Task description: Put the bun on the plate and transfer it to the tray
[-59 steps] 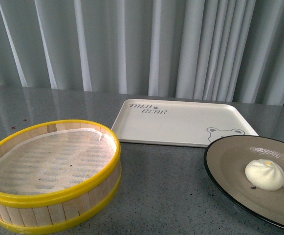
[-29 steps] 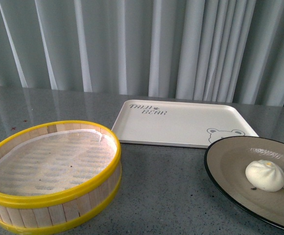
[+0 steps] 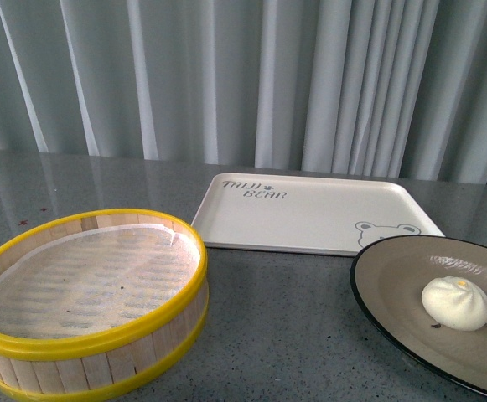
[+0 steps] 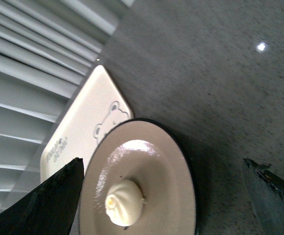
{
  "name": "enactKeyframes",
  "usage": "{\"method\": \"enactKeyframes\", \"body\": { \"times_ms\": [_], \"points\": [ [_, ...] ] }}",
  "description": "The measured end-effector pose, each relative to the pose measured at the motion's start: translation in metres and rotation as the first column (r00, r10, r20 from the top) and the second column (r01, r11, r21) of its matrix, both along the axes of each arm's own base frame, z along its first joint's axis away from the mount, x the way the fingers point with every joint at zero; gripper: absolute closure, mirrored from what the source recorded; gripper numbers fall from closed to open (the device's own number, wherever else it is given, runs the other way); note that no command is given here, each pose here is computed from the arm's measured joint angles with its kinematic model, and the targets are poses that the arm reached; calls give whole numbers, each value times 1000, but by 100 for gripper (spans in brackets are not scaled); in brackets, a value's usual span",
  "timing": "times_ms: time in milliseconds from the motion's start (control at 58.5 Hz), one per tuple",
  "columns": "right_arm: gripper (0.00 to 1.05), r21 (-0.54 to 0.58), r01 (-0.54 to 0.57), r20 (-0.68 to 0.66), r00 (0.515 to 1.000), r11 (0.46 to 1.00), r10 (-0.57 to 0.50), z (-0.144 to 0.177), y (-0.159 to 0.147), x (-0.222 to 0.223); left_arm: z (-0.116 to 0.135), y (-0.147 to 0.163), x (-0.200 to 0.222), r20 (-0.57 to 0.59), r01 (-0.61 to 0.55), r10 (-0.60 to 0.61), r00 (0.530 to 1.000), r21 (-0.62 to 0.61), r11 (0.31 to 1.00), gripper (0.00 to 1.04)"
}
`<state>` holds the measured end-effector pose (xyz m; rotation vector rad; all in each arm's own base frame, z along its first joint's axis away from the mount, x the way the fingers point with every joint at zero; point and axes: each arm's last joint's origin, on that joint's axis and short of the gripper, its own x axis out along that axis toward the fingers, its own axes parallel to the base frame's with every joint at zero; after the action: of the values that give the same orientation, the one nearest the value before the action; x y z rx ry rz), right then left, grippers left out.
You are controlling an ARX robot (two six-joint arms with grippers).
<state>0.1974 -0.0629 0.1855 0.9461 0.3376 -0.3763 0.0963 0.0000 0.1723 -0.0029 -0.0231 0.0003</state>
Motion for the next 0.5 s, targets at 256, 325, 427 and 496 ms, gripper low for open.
{"method": "enactKeyframes", "body": {
  "times_ms": [256,325,427,496],
  "points": [
    [8,1,53,-41,998,999,-53,-17,-8,-4,0,0,0,0,0,0,1000,0,1000,7],
    [8,-17,71,-51,996,997,-72,-22,-10,1,0,0,0,0,0,0,1000,0,1000,7],
    [8,16,38,-81,996,999,-37,-38,-10,11,0,0,0,0,0,0,1000,0,1000,7],
    [8,78,-20,-72,997,997,26,-46,-7,21,0,0,0,0,0,0,1000,0,1000,7]
  ]
}}
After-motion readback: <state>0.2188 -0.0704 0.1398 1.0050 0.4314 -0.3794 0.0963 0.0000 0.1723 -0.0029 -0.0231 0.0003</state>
